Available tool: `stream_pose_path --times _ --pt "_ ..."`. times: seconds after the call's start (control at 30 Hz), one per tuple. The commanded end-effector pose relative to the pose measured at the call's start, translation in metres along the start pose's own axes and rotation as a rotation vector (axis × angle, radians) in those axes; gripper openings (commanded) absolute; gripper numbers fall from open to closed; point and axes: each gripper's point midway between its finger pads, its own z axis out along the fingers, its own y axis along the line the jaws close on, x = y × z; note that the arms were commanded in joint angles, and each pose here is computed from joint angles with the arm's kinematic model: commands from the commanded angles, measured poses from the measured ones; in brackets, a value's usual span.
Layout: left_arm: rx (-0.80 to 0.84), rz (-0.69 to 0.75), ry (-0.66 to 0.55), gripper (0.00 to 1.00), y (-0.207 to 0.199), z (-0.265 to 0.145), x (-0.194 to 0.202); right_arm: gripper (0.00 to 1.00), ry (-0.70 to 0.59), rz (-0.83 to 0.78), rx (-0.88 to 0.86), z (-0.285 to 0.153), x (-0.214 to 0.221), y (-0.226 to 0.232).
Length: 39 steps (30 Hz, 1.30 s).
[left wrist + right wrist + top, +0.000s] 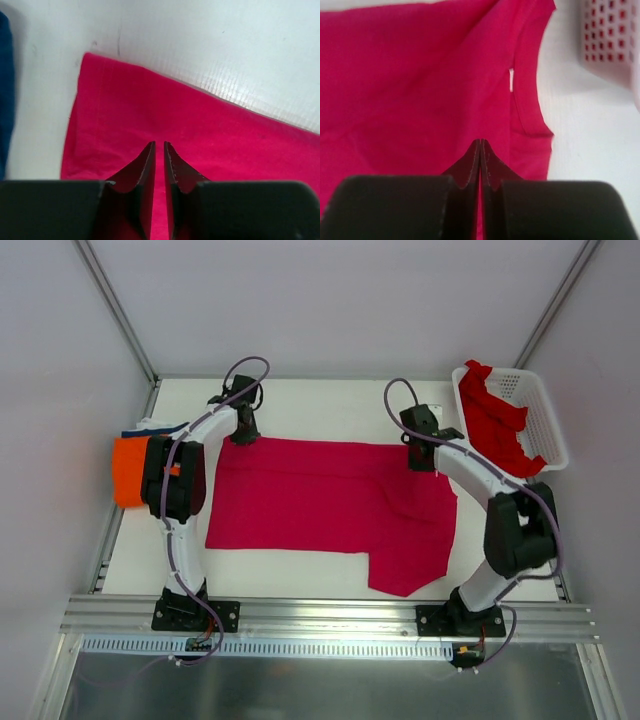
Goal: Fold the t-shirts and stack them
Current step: Fold the flattened tshirt in 1/3 of the way
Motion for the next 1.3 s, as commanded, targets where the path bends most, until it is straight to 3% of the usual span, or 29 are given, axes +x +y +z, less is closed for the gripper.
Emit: stream_pose_path --times 0.0,0.3,0.57,0.6,0.93,1.27 --pt "-0.021 0.012 -0.010 0.08 0.003 0.001 -0.011 0.00 0.003 0.029 -0.030 0.025 -0.028 0.010" --pt "-0.029 0.030 0.010 0.00 0.003 0.016 -0.011 0.00 0.048 0.058 -0.031 0.084 -0.066 0.014" --pt "-0.024 0.029 0.032 0.00 0.002 0.025 -0.007 0.00 0.066 0.075 -0.063 0.111 -0.088 0.013" --pt "-0.025 0.028 0.040 0.00 0.003 0.027 -0.005 0.00 0.130 0.063 -0.054 0.117 -0.074 0.012" --pt "-0.017 -0.009 0.093 0.00 0.010 0.035 0.006 0.01 0.279 0.042 0.039 0.110 -0.040 -0.027" --pt "-0.014 -0.032 0.123 0.00 0.020 0.037 0.012 0.01 0.351 -0.001 0.193 0.088 -0.012 -0.081"
